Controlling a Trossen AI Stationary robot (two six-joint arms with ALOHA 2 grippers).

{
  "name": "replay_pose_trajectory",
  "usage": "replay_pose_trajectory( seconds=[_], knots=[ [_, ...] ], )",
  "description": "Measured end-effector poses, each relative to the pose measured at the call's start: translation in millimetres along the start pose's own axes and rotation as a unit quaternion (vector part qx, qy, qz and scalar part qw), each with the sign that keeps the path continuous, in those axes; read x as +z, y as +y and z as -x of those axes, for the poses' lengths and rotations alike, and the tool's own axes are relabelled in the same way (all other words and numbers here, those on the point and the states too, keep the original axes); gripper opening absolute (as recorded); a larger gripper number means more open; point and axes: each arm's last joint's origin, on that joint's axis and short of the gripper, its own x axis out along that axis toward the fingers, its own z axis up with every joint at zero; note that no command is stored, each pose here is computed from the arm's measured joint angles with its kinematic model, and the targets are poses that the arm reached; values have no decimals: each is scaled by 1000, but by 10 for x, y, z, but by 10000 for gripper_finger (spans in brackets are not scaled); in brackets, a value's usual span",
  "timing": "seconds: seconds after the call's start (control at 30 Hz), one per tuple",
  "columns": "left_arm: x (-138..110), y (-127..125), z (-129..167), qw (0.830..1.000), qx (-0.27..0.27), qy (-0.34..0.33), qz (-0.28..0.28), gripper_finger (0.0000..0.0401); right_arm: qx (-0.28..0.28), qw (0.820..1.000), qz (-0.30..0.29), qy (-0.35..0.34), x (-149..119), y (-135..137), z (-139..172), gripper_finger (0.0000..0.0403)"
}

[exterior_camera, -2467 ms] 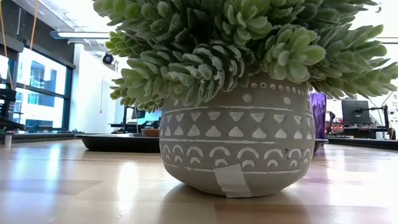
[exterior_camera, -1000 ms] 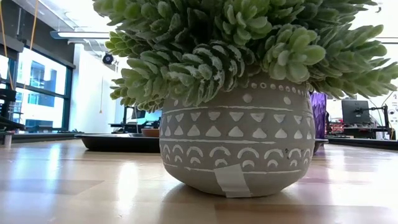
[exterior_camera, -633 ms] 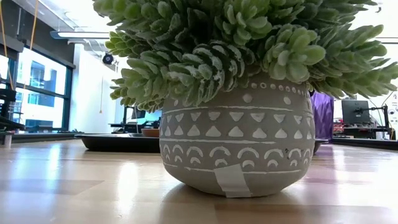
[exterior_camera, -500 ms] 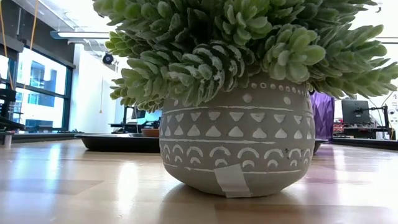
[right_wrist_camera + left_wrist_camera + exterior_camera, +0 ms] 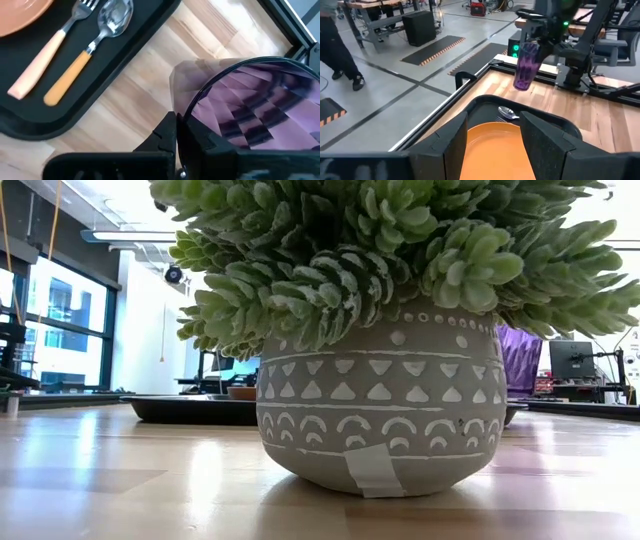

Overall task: Pick and place plate/cup/fork/spoon on tray
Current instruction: Put the purple cup on the black tray

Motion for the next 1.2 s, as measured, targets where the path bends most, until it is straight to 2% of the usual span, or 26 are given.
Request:
replay_pose_trajectory(
  seconds=[0.17, 0.27, 0.6, 0.83, 0.9, 1.1, 1.2],
  knots=[
    [-3, 0, 0, 1000, 0, 2, 17, 170, 1, 1000, 6, -3, -127, 128, 157, 1],
    [-5, 1, 0, 1000, 0, 2, 30, 170, 9, 999, 13, -30, -153, 222, 337, 1],
    [-8, -7, 0, 995, -12, 6, 97, 170, 89, 987, 40, -125, -131, 477, 962, 0],
    [-17, -76, 12, 988, -125, 31, 89, 170, 107, 976, 123, -146, 45, 861, 1110, 0],
    [-19, -87, 14, 985, -143, 36, 94, 170, 105, 972, 150, -147, 105, 977, 1126, 0],
    [-4, -52, 0, 971, -132, 45, 194, 170, 124, 960, 210, -138, 338, 1318, 1136, 0],
    [51, -1, 10, 966, -127, 51, 221, 170, 136, 951, 247, -128, 450, 1496, 1115, 0]
  ],
)
